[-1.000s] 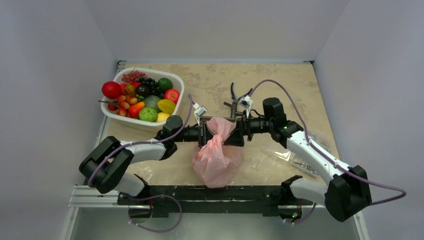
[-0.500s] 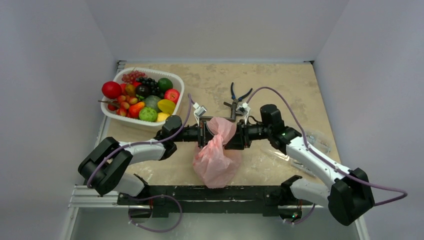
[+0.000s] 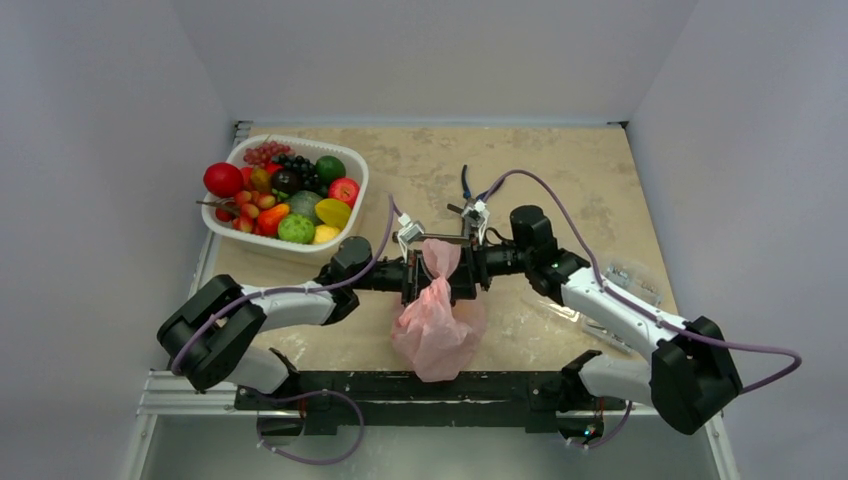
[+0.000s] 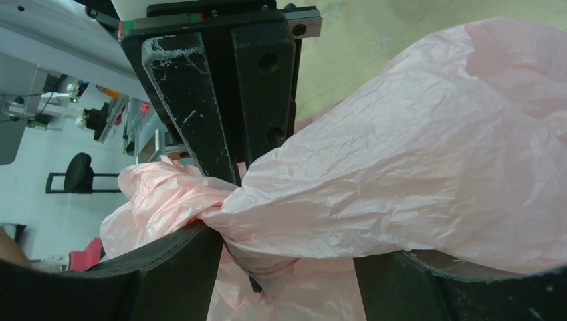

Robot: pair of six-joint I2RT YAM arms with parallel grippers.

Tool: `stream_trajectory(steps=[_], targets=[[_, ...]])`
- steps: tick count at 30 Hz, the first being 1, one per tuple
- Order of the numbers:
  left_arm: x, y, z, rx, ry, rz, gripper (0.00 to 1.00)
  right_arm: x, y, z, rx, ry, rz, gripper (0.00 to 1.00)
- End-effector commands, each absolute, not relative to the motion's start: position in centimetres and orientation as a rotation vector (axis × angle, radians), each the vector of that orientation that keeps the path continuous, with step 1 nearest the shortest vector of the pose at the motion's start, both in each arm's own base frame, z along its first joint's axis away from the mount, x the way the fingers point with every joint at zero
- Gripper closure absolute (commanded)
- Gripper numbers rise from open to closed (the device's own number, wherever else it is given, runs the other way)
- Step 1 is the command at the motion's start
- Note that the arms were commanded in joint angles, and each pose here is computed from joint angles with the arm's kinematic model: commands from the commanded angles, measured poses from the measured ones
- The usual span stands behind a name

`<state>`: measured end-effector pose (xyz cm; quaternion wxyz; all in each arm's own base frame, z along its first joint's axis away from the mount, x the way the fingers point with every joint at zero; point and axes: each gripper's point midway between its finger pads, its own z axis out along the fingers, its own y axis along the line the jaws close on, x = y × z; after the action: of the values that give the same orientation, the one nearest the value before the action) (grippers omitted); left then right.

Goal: Place the fake fruits into the plastic bag and tie a complex knot

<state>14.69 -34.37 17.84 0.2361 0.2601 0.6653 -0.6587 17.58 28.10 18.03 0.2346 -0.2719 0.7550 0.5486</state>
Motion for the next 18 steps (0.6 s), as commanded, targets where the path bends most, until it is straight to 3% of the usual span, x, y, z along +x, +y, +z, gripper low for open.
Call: stream_trajectory(steps=[1, 14, 15, 18], targets=[[14.5, -35.6, 21.2, 0.813, 1.642, -1.825, 1.0, 18.1, 29.7, 21.2, -0.784, 1.93, 1.527, 0.3], [16.3, -35.2, 20.3, 0.747, 1.685, -1.79, 1.0, 16.2, 27.0, 20.9, -0.917, 2.006, 1.459, 0.09], [16.3, -35.2, 20.2, 0.748, 1.687, -1.787, 1.0, 16.2, 26.5, 21.2, -0.936, 2.011, 1.438, 0.03], [16.3, -35.2, 20.3, 0.756, 1.679, -1.788, 1.0, 16.3, 25.2, 22.1, -0.944, 2.028, 1.4, 0.01]])
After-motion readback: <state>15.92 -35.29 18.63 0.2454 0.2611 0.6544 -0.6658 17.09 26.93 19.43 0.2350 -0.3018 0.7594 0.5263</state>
